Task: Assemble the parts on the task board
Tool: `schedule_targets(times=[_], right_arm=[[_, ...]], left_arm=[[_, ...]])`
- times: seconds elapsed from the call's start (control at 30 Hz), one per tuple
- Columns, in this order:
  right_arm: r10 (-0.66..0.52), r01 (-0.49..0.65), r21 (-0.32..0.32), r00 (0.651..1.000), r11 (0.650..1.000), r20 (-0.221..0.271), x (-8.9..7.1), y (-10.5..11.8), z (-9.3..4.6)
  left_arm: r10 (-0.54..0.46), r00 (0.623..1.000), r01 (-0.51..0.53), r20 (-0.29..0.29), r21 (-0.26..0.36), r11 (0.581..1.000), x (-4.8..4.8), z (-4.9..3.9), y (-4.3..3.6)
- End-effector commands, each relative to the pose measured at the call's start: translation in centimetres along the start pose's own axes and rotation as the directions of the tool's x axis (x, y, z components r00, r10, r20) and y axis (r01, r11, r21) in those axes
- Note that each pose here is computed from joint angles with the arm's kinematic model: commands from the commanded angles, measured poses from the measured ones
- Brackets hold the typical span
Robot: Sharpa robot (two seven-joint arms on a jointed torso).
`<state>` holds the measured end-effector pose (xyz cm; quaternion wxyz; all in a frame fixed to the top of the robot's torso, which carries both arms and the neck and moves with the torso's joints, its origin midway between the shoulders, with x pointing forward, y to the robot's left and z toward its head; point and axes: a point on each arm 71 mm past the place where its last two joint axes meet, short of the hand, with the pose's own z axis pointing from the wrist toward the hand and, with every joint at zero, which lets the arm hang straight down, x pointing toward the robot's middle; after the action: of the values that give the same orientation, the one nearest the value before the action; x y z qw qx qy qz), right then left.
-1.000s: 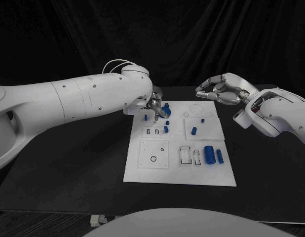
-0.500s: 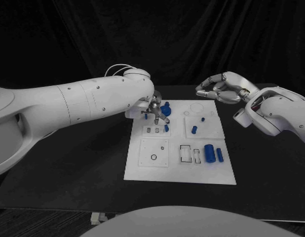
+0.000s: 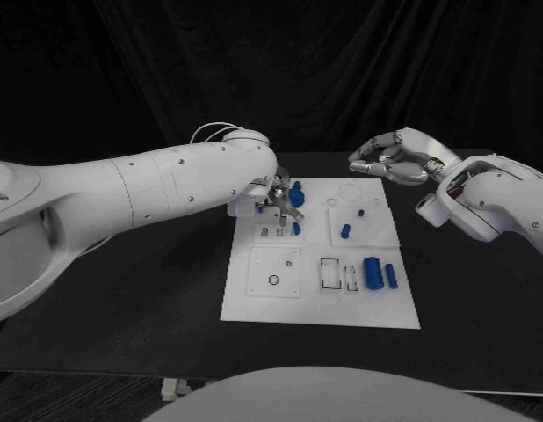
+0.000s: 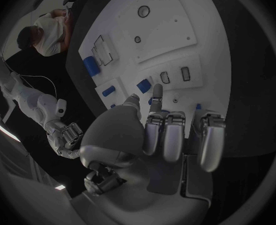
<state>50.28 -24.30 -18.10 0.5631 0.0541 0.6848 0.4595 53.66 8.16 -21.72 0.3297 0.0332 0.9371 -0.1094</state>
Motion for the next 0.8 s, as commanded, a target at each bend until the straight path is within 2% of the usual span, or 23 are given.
schedule_targets(times=[0.03, 0.4, 0.8], right_arm=[[0.002, -0.002, 0.019, 1.000, 1.000, -0.013, 0.17, -0.19, 0.00], [0.005, -0.005, 0.024, 1.000, 1.000, -0.023, 0.26, -0.24, 0.08], [0.008, -0.007, 0.029, 1.000, 1.000, -0.028, 0.30, -0.31, 0.02]], left_arm=[[-0.032, 0.999, 0.032, 0.023, 0.043, 0.999, -0.11, 0.10, -0.46], [-0.030, 0.999, 0.029, 0.019, 0.047, 0.998, -0.07, 0.35, -0.82], [-0.022, 1.000, 0.022, -0.002, 0.015, 1.000, 0.09, 0.83, -0.79]])
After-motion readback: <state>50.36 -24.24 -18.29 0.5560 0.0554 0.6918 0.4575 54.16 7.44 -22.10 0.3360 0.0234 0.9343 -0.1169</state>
